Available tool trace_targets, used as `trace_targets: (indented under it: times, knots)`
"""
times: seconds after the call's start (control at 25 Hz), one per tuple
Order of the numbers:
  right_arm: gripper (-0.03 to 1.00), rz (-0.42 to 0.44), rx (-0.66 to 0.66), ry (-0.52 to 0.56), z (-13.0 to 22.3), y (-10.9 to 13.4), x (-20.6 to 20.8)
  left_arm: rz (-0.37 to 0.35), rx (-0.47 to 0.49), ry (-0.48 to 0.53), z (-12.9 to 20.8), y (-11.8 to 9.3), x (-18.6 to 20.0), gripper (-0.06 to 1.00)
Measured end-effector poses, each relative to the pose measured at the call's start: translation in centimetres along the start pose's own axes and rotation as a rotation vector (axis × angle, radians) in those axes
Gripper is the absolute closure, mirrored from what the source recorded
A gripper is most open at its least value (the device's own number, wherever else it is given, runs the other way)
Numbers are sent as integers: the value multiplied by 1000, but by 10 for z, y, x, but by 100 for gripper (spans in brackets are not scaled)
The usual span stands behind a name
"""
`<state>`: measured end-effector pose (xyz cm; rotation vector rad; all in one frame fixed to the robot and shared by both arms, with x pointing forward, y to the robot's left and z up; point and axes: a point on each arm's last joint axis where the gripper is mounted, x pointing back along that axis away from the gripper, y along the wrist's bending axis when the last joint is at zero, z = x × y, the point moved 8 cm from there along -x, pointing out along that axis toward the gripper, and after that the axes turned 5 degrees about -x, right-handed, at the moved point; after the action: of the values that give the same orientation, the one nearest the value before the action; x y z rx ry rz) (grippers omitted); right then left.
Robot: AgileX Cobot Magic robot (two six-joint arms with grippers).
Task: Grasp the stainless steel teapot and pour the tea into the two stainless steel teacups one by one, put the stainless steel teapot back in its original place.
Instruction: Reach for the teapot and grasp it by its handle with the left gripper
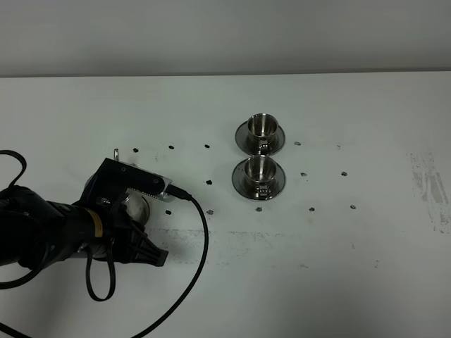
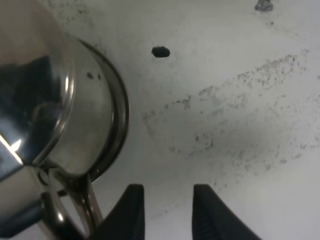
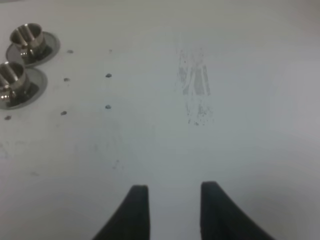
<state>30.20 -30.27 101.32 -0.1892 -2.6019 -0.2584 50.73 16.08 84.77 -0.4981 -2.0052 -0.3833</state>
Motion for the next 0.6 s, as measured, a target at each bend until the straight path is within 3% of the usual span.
trace_targets:
  times: [0.32, 0.6]
  knots:
    - [69, 0, 0, 0, 0, 0, 0, -50, 0, 116, 20, 18, 1, 70]
    - [69, 0, 0, 0, 0, 0, 0, -89, 4, 135, 24, 32, 2, 70]
